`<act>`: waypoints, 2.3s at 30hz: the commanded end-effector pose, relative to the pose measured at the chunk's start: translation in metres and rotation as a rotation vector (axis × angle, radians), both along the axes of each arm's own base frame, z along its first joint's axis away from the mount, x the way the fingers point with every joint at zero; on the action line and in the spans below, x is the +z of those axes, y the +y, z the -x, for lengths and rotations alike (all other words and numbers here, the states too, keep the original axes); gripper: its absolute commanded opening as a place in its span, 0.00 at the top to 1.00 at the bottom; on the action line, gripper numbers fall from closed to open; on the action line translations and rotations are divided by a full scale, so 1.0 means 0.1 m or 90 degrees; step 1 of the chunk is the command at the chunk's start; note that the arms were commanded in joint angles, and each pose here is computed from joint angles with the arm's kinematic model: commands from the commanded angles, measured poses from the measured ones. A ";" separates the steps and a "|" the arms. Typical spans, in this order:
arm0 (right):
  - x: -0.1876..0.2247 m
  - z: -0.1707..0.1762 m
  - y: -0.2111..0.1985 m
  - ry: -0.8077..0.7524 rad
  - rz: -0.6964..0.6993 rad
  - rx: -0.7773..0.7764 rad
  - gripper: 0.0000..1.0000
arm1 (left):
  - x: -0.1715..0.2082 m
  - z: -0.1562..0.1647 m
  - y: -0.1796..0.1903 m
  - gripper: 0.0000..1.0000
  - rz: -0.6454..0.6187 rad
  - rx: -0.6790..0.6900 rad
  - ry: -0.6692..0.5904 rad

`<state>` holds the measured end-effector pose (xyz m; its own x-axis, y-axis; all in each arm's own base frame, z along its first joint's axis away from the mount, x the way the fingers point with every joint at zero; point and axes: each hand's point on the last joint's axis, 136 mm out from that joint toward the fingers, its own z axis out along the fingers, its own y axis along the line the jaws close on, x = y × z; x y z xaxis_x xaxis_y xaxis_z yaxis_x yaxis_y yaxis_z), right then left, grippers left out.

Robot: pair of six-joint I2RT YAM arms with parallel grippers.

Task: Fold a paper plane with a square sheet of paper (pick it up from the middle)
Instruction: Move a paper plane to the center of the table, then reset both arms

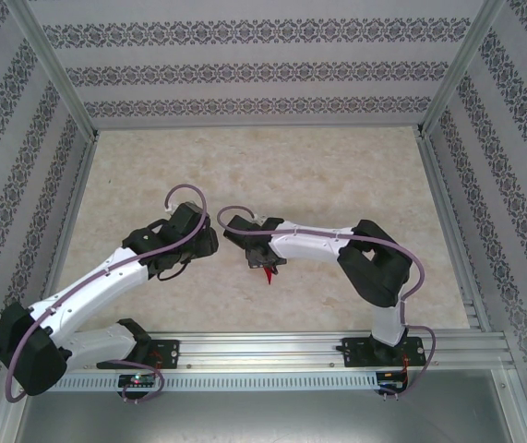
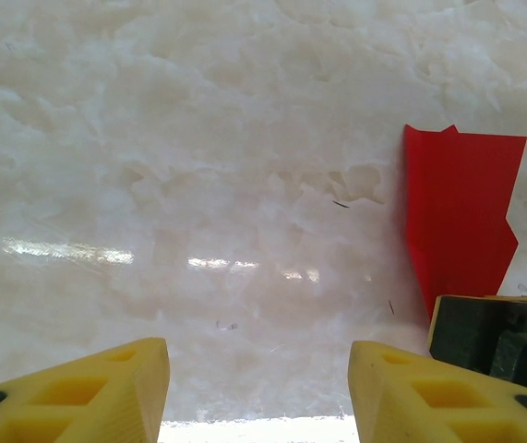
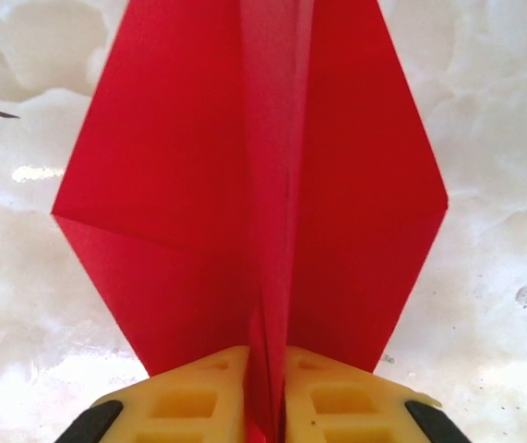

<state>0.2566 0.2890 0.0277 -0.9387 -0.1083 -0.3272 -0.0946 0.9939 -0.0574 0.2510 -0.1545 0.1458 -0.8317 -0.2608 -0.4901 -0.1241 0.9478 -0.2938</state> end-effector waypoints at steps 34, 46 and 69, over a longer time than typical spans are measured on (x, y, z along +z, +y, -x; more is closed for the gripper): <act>0.33 -0.23 0.07 -0.035 -0.083 0.004 0.49 | 0.10 0.00 0.17 0.44 -0.013 0.021 -0.014; 1.70 -0.42 -0.73 -0.294 -0.062 -0.048 0.20 | 0.30 -0.10 0.46 0.17 -0.084 0.065 -0.106; 1.07 -1.51 -2.74 -0.550 0.066 -0.035 0.04 | 0.01 -1.27 1.61 0.00 -0.383 0.137 -0.331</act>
